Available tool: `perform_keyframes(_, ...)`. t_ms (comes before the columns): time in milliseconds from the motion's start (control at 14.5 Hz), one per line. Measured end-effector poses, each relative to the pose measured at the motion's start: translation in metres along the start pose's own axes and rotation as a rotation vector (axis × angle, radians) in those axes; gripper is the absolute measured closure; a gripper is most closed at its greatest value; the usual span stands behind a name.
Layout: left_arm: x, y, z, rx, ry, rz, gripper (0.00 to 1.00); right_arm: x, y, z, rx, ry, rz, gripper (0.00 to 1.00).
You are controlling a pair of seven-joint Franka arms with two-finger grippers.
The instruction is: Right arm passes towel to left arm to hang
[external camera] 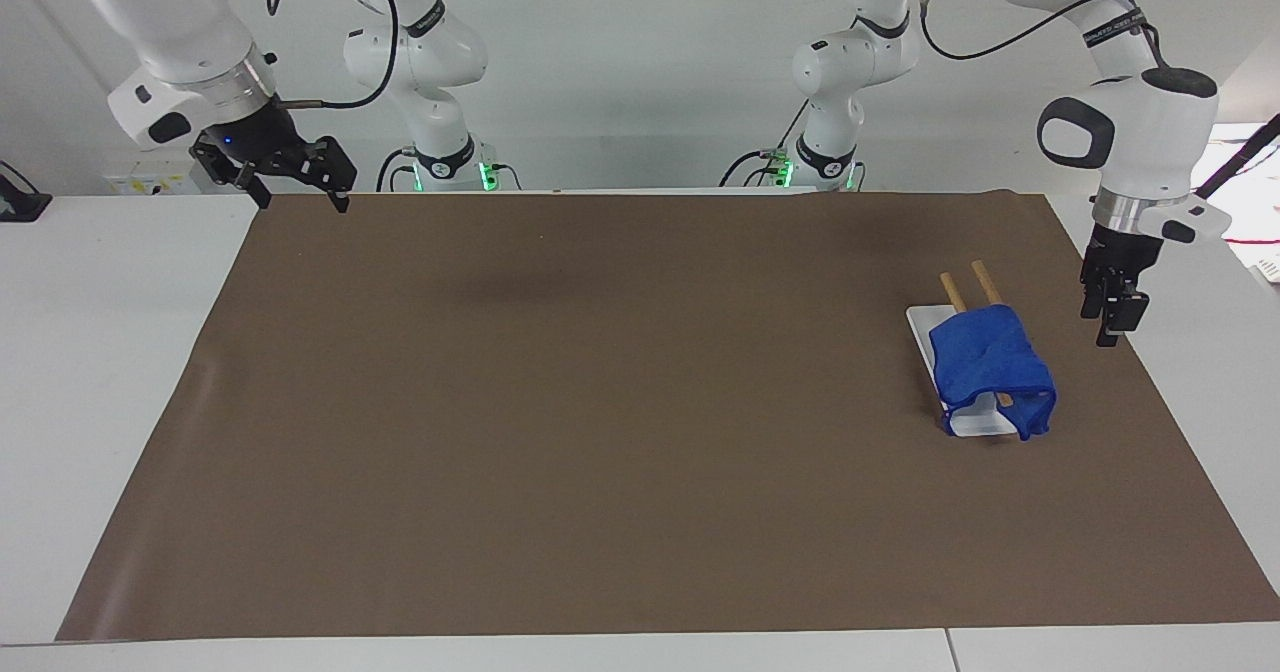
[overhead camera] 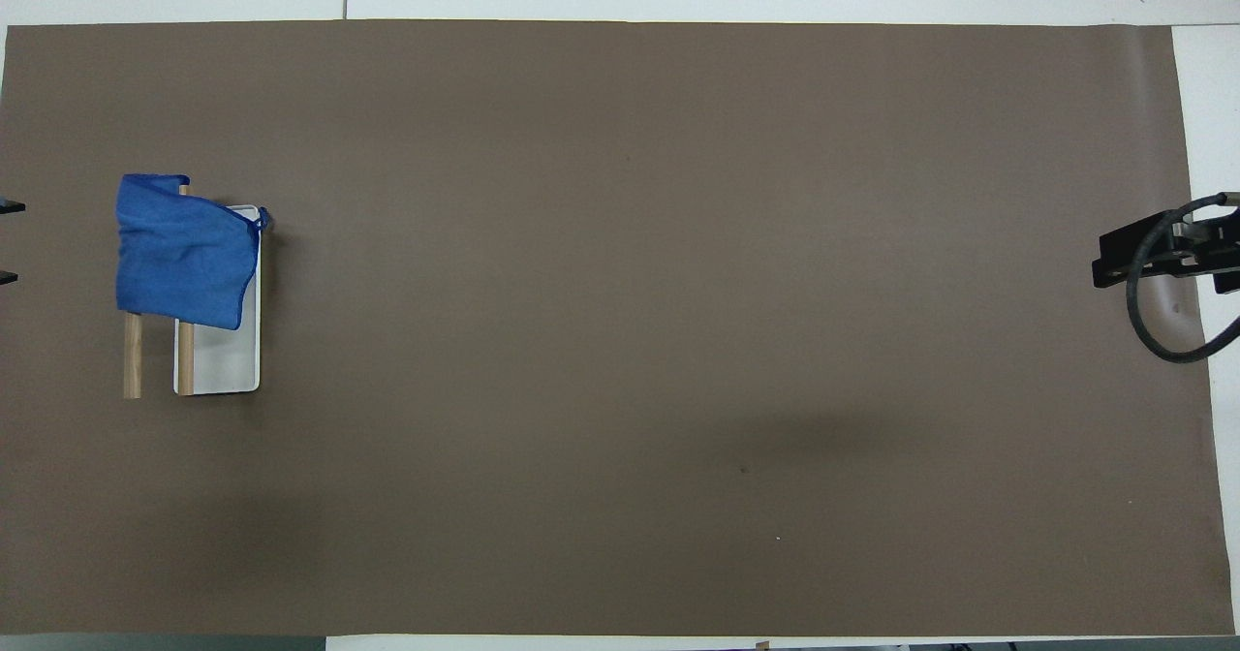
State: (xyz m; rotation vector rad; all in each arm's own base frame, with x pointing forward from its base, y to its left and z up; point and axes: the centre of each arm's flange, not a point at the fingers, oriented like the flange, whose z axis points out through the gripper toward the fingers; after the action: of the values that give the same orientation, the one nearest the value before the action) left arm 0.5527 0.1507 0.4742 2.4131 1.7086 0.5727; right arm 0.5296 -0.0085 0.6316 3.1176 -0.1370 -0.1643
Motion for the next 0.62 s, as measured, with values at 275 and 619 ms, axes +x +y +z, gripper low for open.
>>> perform_keyframes(275, -0.006, 0.049, -0.037, -0.027, -0.007, 0.079, 0.00, 0.000, 0.000, 0.000, 0.000, 0.000, 0.000, 0.00)
perform_keyframes(619, -0.094, 0.100, -0.043, -0.045, -0.076, 0.419, 0.00, 0.000, -0.001, 0.000, 0.000, 0.000, -0.002, 0.00)
